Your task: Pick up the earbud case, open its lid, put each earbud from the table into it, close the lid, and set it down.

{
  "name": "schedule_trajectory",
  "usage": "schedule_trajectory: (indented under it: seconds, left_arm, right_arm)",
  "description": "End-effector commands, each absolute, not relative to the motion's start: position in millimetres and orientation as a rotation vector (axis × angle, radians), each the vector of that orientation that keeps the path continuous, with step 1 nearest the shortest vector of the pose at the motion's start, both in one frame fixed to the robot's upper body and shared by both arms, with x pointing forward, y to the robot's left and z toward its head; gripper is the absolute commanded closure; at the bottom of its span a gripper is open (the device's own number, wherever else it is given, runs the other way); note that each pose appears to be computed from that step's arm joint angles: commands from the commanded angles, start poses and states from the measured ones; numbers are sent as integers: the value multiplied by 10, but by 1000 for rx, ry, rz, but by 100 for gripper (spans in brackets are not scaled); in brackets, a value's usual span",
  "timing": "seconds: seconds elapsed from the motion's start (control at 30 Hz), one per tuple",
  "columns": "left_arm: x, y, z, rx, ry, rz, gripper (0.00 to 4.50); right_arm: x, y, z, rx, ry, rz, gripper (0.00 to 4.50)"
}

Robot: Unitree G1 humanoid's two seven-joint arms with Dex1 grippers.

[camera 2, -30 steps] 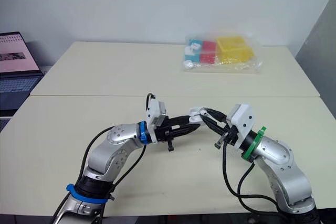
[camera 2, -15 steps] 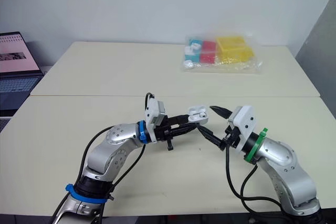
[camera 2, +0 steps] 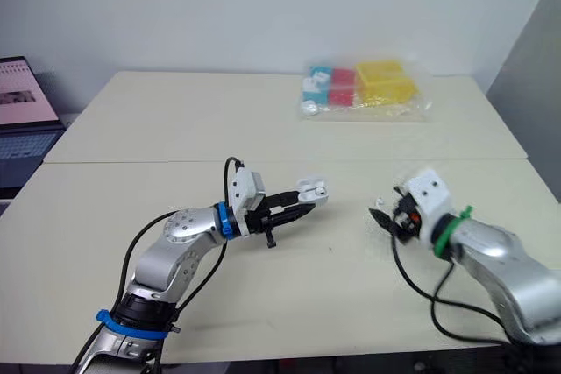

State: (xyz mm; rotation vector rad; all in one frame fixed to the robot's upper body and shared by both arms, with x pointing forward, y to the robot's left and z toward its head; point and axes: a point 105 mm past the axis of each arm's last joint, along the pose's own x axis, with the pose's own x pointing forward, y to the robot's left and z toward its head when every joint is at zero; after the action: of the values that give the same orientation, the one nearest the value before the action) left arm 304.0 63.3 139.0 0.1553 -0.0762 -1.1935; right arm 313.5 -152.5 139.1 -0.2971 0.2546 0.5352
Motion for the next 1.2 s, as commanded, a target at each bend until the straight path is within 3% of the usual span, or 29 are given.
schedule_trajectory:
  seconds: [0.03, 0.27, 0.43, 0.53, 0.77, 0.8, 1.03, 1.2]
  left_arm:
    - [2976, 575, 1503, 177, -138, -1218, 370]
    - [2962, 570, 1498, 177, -134, -1219, 370]
    - [2951, 560, 1498, 181, -133, -1221, 370]
    - [2945, 553, 1507, 179, -132, -1223, 370]
    - [2937, 547, 1496, 185, -130, -1228, 370]
    - [2937, 548, 1495, 186, -130, -1227, 370]
    - [2926, 554, 1487, 183, -128, -1224, 370]
    - [2872, 552, 1460, 183, -124, -1227, 370]
  right_arm:
    - [3359, -1664, 1291, -253, 283, 383, 89]
    - [3532, -1787, 1058, -240, 340, 301, 89]
    - [3500, -1838, 898, -189, 390, 279, 89]
    - [3484, -1839, 863, -156, 399, 271, 144]
    - [3448, -1857, 818, -147, 426, 274, 377]
    - [3425, -1844, 838, -150, 427, 295, 401]
    - [3026, -1642, 908, -252, 496, 627, 403]
    - [2568, -1805, 989, -544, 554, 977, 403]
